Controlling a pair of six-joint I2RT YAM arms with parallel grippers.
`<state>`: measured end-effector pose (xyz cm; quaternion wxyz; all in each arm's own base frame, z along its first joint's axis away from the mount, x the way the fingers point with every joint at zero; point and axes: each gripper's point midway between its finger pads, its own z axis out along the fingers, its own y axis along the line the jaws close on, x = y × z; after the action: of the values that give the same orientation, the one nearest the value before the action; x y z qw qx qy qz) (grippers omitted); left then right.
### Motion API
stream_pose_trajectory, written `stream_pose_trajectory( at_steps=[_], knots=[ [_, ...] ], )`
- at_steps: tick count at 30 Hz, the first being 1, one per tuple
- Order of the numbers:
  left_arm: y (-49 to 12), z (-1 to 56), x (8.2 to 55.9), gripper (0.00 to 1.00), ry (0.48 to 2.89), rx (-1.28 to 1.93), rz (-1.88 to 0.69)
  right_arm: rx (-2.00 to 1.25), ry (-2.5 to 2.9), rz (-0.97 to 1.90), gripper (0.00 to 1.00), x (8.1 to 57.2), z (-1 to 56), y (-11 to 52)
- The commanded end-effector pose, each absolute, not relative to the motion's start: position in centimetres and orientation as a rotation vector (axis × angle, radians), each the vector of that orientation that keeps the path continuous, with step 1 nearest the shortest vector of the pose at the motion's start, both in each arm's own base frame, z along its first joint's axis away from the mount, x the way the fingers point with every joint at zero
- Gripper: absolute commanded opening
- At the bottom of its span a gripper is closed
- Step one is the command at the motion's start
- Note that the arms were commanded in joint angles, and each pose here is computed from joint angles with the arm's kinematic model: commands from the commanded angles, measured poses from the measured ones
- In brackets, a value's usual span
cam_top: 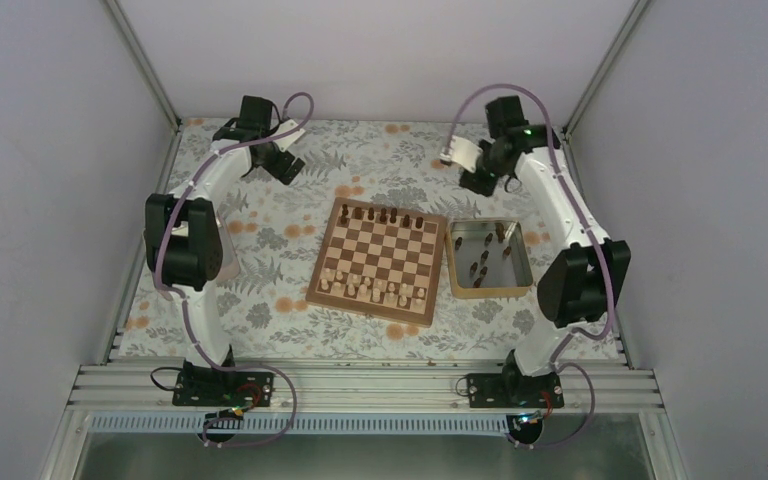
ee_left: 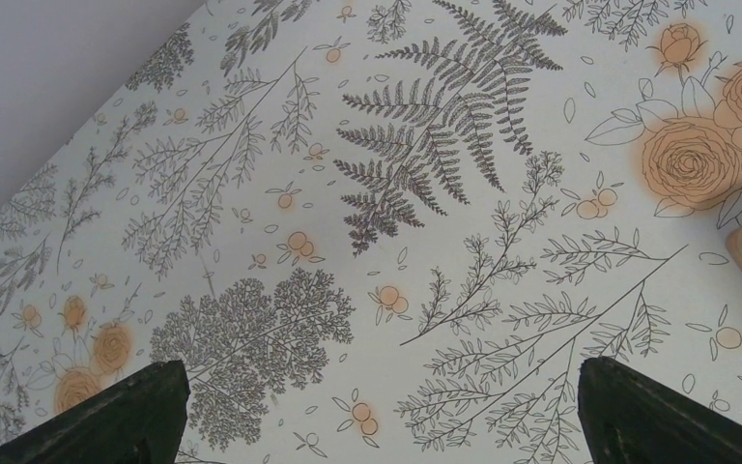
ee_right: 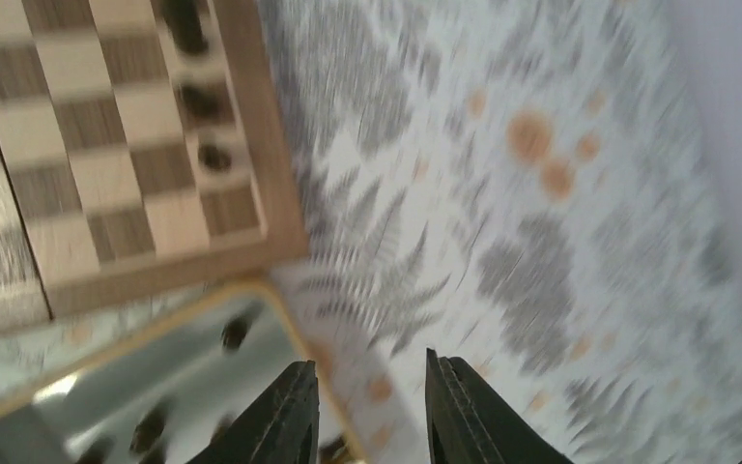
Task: Set up the chess pieces on the board
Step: Pick up the chess piece from the storage box.
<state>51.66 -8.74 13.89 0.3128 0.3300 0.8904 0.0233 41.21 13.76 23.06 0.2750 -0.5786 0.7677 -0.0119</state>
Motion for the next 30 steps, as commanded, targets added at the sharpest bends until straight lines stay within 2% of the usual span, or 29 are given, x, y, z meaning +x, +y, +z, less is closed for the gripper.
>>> stream_pose_trajectory(
  at_steps=[1, 7, 14, 18, 30],
  knots=[
    [-9.2, 13.7, 52.2, 1.0, 2.348, 0.882, 0.059, -1.481, 2.299, -0.002, 0.3, 38.6, 18.7, 8.3],
    [-9.5, 13.1, 52.2, 1.0, 2.356, 0.89, 0.058, -1.463, 2.49, -0.087, 0.29, 35.8, 12.4, 3.9],
    [-9.7, 12.9, 52.2, 1.0, 2.358, 0.897, 0.064, -1.452, 2.595, -0.029, 0.28, 34.1, 7.8, 2.9],
    [-9.7, 12.7, 52.2, 1.0, 2.361, 0.896, 0.068, -1.455, 2.637, -0.097, 0.28, 33.9, 5.5, 1.8],
    [-10.0, 12.3, 52.0, 1.0, 2.369, 0.906, 0.068, -1.451, 2.643, -0.035, 0.28, 34.3, 4.0, 2.3]
  ],
)
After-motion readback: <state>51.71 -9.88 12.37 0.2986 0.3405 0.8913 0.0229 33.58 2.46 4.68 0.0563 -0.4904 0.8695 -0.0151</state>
